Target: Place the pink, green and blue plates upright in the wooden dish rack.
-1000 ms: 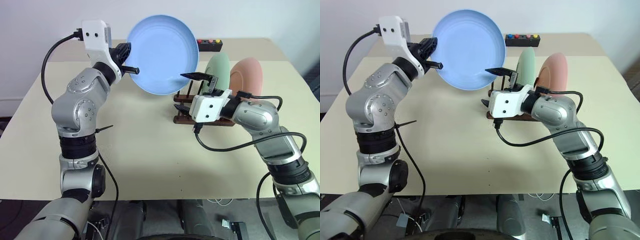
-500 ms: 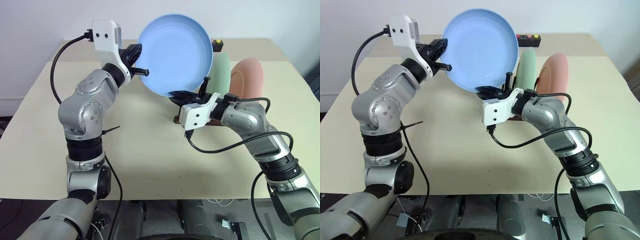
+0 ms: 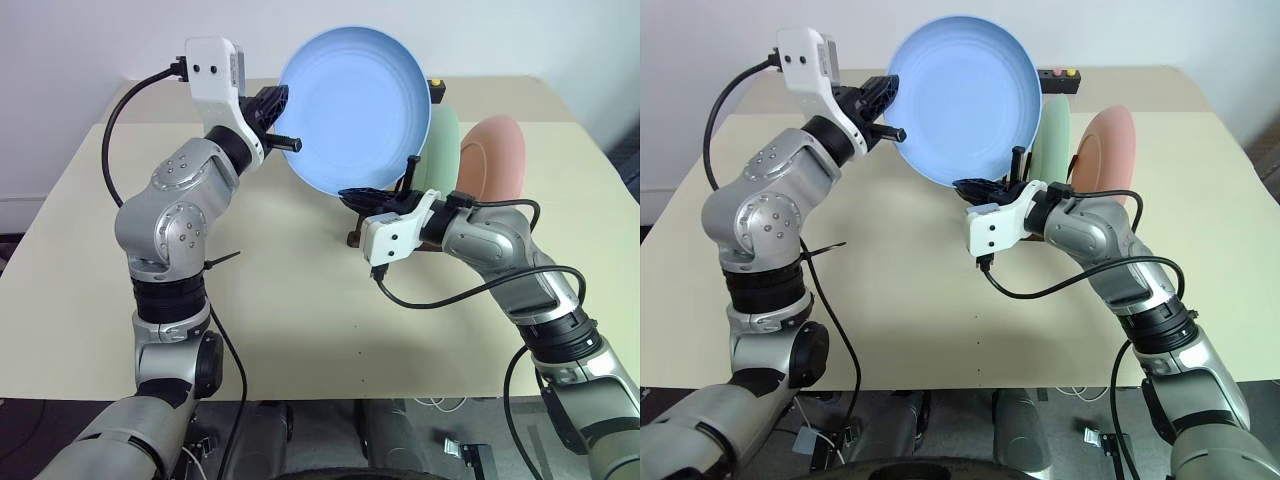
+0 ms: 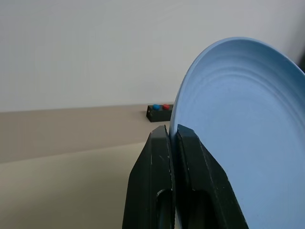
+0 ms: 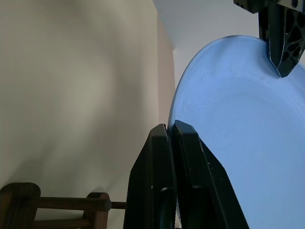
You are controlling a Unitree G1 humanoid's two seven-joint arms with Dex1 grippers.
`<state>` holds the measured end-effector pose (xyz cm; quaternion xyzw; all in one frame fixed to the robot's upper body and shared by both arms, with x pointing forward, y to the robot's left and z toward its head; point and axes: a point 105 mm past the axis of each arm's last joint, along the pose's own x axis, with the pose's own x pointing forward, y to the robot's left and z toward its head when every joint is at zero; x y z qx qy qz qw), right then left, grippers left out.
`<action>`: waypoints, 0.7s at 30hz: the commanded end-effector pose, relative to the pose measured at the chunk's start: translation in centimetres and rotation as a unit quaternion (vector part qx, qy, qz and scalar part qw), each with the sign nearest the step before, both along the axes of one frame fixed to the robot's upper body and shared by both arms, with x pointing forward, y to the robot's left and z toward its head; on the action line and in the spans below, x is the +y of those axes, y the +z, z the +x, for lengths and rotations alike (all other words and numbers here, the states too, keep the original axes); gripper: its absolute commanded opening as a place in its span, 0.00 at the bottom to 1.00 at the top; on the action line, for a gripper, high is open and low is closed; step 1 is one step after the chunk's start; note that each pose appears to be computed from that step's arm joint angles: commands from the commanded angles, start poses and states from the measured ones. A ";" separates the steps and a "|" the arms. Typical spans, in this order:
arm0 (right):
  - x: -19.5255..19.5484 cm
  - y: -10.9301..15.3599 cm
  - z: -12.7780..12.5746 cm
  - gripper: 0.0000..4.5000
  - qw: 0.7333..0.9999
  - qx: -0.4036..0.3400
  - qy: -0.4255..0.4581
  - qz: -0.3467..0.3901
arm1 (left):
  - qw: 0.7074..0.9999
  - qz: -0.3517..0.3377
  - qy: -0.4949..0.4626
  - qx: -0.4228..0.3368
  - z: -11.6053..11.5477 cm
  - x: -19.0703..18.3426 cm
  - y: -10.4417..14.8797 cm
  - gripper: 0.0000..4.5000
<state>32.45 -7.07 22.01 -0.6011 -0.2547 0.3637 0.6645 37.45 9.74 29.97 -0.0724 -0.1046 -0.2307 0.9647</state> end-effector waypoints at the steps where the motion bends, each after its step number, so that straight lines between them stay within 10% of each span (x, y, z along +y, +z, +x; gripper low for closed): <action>1: -0.3 1.2 -0.1 0.01 1.000 -0.026 0.000 0.009 | 0.999 -0.016 -0.001 -0.029 -0.5 0.5 1.7 0.00; 21: -0.4 1.3 0.0 0.01 0.999 -0.044 -0.004 -0.001 | 0.999 -0.021 -0.015 -0.039 -0.9 0.1 2.0 0.00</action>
